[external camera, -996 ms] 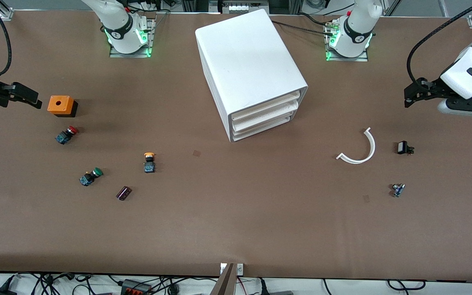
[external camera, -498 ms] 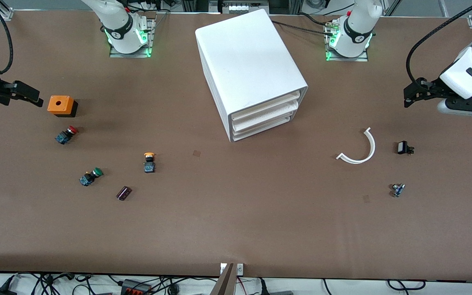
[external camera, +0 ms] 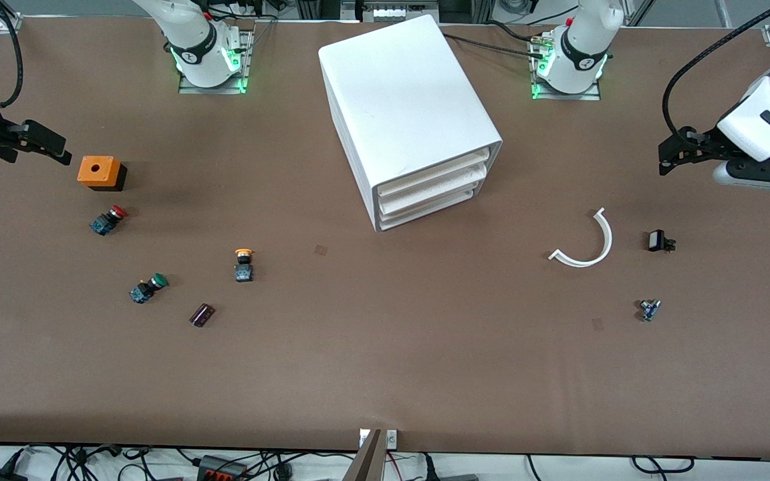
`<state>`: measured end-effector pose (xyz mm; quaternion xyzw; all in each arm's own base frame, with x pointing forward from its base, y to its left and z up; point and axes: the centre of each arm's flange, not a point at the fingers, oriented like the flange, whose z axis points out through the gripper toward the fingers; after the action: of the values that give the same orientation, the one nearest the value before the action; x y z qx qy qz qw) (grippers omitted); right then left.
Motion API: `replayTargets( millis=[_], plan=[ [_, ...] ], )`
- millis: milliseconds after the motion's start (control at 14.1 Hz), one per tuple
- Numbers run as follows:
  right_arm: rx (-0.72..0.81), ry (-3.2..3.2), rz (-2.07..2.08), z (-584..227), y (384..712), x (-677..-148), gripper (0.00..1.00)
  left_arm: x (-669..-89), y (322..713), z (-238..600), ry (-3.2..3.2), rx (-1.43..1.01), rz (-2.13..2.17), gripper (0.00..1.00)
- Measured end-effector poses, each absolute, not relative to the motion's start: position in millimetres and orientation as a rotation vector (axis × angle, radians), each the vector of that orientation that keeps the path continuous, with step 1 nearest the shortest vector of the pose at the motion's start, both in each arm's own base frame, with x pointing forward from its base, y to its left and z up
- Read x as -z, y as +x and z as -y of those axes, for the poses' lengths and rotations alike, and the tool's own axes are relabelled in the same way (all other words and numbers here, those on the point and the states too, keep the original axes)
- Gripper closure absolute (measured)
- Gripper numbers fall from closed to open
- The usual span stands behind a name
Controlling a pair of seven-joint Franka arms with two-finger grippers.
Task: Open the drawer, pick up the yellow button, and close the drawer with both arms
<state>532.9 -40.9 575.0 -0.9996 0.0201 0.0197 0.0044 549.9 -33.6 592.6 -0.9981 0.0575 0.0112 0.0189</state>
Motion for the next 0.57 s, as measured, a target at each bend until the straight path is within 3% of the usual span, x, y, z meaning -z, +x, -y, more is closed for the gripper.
replayTargets(
  millis=[569],
  plan=[
    [-0.062, -3.152, -0.058, 42.9, 532.8, -575.3, 0.0, -592.6, 549.9, 33.7, -3.098, -0.035, -0.179, 0.0]
  ],
)
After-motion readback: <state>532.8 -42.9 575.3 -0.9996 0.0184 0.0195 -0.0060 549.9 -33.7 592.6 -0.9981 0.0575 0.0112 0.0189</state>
